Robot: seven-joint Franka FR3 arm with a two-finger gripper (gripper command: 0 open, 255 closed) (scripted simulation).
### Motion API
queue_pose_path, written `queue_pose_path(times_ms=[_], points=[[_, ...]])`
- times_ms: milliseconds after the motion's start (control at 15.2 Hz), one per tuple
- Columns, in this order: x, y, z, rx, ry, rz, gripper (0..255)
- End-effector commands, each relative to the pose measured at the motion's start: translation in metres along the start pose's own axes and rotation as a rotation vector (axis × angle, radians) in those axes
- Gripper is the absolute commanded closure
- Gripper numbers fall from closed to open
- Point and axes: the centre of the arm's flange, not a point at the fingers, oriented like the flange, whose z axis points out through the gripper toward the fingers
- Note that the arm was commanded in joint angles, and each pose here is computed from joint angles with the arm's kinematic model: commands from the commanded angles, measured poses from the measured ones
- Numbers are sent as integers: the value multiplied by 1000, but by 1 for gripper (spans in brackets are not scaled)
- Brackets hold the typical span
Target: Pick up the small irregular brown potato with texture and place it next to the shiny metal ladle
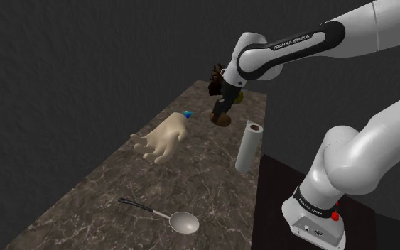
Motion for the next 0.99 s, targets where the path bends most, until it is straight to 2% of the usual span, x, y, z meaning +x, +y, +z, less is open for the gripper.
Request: queue_pose_path(times_ms=[0,924], points=[[0,-26,4,0,0,1,255],[8,-207,40,0,0,1,255]])
